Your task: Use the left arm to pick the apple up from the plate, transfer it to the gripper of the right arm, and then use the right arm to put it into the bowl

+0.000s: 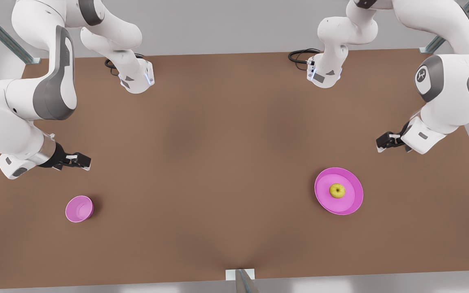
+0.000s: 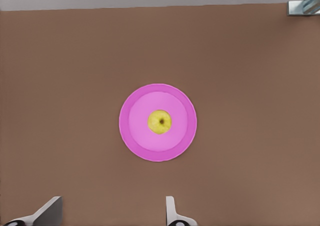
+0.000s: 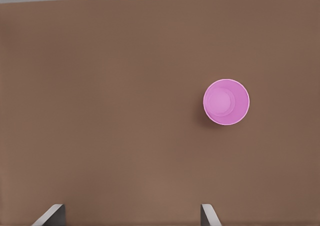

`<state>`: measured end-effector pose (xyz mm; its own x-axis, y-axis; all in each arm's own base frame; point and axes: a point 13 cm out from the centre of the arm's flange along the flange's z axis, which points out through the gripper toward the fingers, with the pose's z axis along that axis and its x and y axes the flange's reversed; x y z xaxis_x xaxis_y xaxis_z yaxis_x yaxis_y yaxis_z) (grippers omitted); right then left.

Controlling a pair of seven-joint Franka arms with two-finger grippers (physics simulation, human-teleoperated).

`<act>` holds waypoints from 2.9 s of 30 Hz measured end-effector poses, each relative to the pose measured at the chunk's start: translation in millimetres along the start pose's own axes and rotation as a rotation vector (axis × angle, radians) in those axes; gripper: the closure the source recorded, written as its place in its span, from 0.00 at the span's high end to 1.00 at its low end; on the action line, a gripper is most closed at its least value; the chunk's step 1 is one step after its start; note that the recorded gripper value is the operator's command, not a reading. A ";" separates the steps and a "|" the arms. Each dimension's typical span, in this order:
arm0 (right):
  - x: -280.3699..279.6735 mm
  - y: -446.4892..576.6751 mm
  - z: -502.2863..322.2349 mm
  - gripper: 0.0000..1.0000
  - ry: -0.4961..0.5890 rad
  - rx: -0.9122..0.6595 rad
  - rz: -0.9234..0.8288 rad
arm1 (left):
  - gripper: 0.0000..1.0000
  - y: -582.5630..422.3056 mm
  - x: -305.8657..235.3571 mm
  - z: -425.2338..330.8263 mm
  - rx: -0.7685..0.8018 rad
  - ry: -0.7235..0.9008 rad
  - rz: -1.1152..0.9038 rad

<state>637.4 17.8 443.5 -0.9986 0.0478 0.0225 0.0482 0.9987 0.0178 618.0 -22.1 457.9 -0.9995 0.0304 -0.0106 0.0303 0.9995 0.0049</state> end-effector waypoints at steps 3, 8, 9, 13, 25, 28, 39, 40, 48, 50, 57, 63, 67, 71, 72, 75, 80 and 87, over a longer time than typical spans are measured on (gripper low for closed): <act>-0.1 0.1 -0.1 1.00 -0.001 0.000 0.004 | 1.00 -3.4 -6.9 22.5 -0.012 0.024 0.011; -0.3 -0.3 -0.1 1.00 -0.001 0.000 0.010 | 1.00 1.1 -5.2 182.2 -0.006 0.127 -0.002; -0.3 -0.5 -0.1 1.00 -0.001 0.000 0.011 | 1.00 3.3 -11.1 203.3 -0.006 0.119 -0.007; -0.4 -0.1 -0.1 1.00 -0.001 0.000 0.013 | 1.00 5.1 -34.8 255.0 -0.001 0.059 -0.017; -0.5 -1.5 -0.2 1.00 -0.002 -0.001 0.020 | 1.00 -30.0 -35.7 348.9 0.021 -0.055 0.002; -0.6 -1.7 -0.4 1.00 -0.002 -0.001 0.021 | 1.00 -34.5 -40.2 355.2 0.027 -0.076 -0.001; -0.4 -0.3 -0.2 1.00 -0.002 -0.001 0.021 | 1.00 -36.9 -37.4 387.8 0.026 -0.071 -0.002; -0.4 0.3 -0.1 1.00 -0.002 -0.001 0.020 | 1.00 -36.9 -36.6 390.7 0.025 -0.068 -0.002; -0.2 2.6 -0.1 1.00 -0.002 0.001 0.018 | 1.00 -40.2 -32.3 407.6 0.021 -0.056 0.007; -0.2 2.4 -0.1 1.00 -0.002 0.001 0.018 | 1.00 -40.1 -33.2 407.7 0.021 -0.058 0.007; -0.2 1.8 -0.1 1.00 -0.002 0.001 0.019 | 0.90 -39.0 -34.5 411.6 0.019 -0.063 0.006; -0.2 1.8 -0.1 1.00 -0.002 0.000 0.019 | 0.82 -39.5 -33.7 415.0 0.018 -0.062 0.008; -0.1 3.9 -0.1 1.00 -0.001 0.000 0.016 | 0.79 -39.6 -32.5 418.4 0.017 -0.058 0.008; -0.1 4.0 -0.1 1.00 -0.001 0.000 0.017 | 0.78 -40.1 -31.9 420.1 0.016 -0.056 0.008; -0.1 4.0 -0.1 1.00 -0.001 0.000 0.017 | 0.78 -40.1 -31.8 420.2 0.016 -0.056 0.008; -0.1 4.8 -0.5 1.00 -0.002 0.000 0.016 | 0.75 -40.1 -35.0 413.9 0.017 -0.066 0.006; -0.1 5.6 -0.7 1.00 -0.003 0.000 0.014 | 0.74 -98.1 -57.7 319.0 0.095 -0.144 0.052; -0.2 3.0 -0.1 1.00 -0.002 -0.001 0.016 | 0.74 -277.2 -56.9 203.0 0.538 -0.042 0.117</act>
<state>637.7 20.9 443.7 -0.9977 0.0637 0.0213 0.0641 0.9978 0.0180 668.7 -300.0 254.1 -0.9882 0.1305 -0.0804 0.1533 0.8505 -0.5031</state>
